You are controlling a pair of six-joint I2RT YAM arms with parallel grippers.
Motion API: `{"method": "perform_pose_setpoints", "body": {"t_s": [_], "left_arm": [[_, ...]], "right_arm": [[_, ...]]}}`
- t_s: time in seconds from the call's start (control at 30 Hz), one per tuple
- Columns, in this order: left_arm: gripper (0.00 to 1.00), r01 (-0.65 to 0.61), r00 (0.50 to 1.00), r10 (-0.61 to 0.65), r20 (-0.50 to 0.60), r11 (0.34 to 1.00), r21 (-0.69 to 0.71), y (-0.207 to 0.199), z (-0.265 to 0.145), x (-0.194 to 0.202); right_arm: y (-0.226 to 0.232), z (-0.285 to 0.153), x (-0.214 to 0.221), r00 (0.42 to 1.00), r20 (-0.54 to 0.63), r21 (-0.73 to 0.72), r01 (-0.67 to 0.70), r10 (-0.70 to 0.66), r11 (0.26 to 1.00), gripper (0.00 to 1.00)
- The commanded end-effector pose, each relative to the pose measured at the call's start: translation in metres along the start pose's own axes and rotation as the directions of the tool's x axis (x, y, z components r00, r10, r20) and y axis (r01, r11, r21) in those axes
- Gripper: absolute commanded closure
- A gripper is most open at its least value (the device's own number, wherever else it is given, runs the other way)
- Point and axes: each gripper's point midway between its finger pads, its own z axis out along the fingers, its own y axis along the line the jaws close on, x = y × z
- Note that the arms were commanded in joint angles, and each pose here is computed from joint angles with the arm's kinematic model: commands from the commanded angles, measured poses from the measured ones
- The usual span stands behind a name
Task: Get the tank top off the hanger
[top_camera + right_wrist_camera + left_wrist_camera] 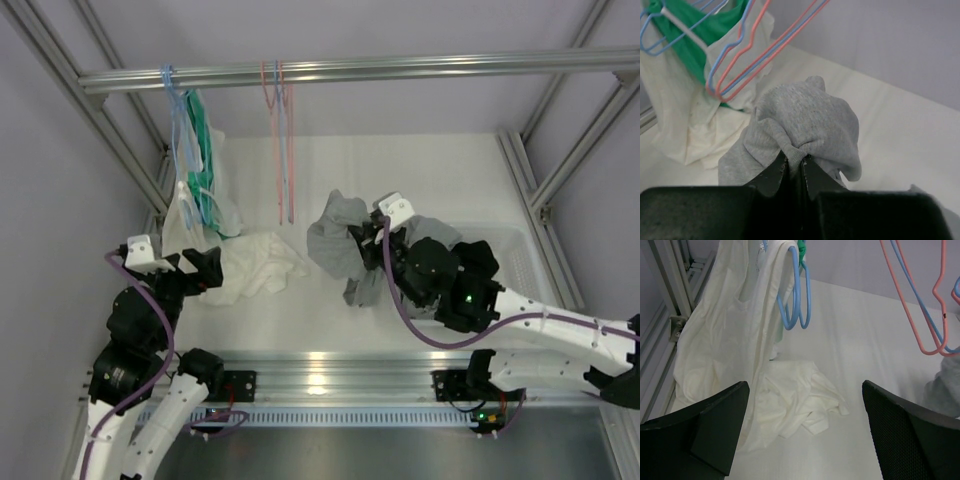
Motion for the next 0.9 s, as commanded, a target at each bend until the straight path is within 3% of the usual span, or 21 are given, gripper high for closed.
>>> {"method": "perform_pose_setpoints", "body": {"t_s": [0.0,0.27,0.4,0.5,0.67,0.87], "left_arm": [[0.01,0.007,1.000,-0.007,0.031,1.000,-0.002,0.000,0.001,-0.006],[0.01,0.010,0.999,-0.010,0.033,1.000,0.005,-0.001,0.000,-0.006],[0.01,0.015,0.999,-0.016,0.034,1.000,0.017,-0.003,-0.001,-0.007],[0.01,0.015,0.999,-0.016,0.030,0.999,0.029,-0.005,-0.001,-0.007],[0.01,0.020,0.999,-0.022,0.035,0.998,0.061,-0.010,-0.004,-0.008],[0.01,0.027,0.998,-0.030,0.048,0.997,0.068,-0.010,-0.008,-0.011]], "right_arm": [[-0.058,-0.021,-0.060,0.995,0.069,0.182,0.062,-0.076,0.981,1.00],[-0.139,-0.059,-0.098,0.995,0.062,0.388,0.053,-0.083,0.920,1.00],[-0.177,-0.069,-0.063,0.998,-0.009,0.479,0.058,-0.061,0.876,1.00],[-0.188,-0.075,-0.018,0.996,-0.048,0.497,-0.042,0.075,0.867,1.00],[-0.218,-0.107,0.030,0.971,0.047,0.657,-0.207,0.236,0.725,1.00],[-0.219,-0.115,0.076,0.907,0.137,0.668,-0.381,0.398,0.639,1.00]]}}
